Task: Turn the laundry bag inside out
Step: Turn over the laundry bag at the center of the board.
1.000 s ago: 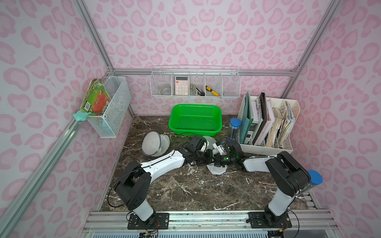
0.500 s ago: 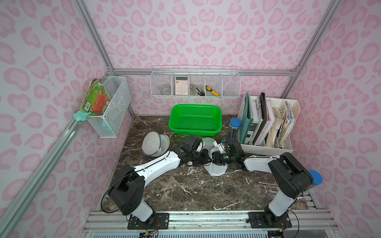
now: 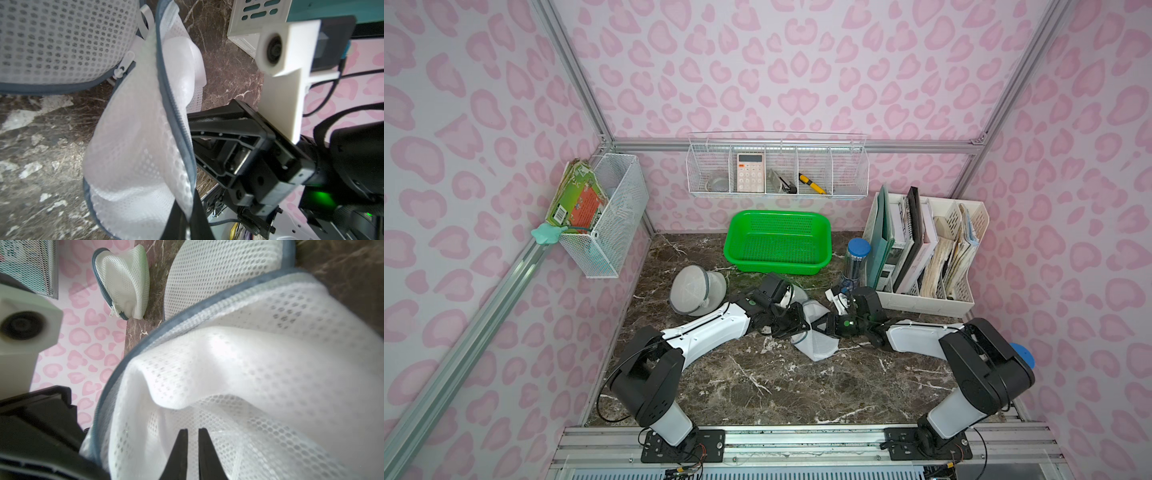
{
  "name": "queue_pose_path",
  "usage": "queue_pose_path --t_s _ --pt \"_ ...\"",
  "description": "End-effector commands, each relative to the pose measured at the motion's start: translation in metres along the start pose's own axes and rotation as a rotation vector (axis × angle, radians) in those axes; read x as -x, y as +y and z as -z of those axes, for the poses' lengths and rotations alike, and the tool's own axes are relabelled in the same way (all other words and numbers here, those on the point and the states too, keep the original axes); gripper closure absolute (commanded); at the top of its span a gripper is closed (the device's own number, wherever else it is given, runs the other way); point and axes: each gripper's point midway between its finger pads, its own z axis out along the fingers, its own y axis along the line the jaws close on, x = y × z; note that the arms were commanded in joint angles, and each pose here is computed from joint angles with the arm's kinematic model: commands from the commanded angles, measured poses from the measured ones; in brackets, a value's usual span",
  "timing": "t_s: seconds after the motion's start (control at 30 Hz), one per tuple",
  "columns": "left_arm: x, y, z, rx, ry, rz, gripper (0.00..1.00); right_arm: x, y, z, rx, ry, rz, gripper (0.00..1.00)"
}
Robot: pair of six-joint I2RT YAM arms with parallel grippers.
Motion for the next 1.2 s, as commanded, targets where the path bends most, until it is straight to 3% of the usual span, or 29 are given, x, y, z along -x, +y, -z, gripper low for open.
queue_pose_path --t_s 0.0,0.13,0.3,0.5,0.67,0.93,1.07,1.1,1.17 --pt "0.001 -0.009 -0.001 -0.035 0.005 0.004 1.0 0.015 0.018 -0.006 0.102 -0.057 0.011 0.86" --pt "-0.003 -0.014 -0.006 -0.055 0.017 0.012 1.0 0.02 0.016 -0.018 0.13 -0.072 -0.026 0.87" --pt "-0.003 -0.028 -0.001 -0.074 0.015 -0.008 1.0 0.001 -0.027 -0.044 -0.024 0.025 -0.08 0.92" --pt "-0.003 -0.04 0.008 -0.1 0.009 -0.022 1.0 -0.005 -0.056 -0.048 -0.172 0.062 -0.076 0.92" --pt "-0.004 -0.031 0.005 -0.071 0.019 -0.012 1.0 0.005 -0.043 -0.04 -0.176 0.049 -0.029 0.89" --pt "-0.008 -0.008 -0.002 0.004 0.042 0.018 1.0 0.027 -0.019 0.001 -0.188 -0.037 0.034 0.69" --pt "-0.007 -0.007 -0.007 0.002 0.058 0.017 1.0 0.021 -0.029 0.022 -0.229 -0.035 0.01 0.69" --pt "-0.008 -0.007 -0.009 0.001 0.064 0.015 0.99 0.02 -0.032 0.028 -0.238 -0.042 0.004 0.68" --pt "-0.006 -0.007 -0.011 -0.001 0.064 0.013 0.76 0.019 -0.031 0.04 -0.253 -0.069 0.004 0.61"
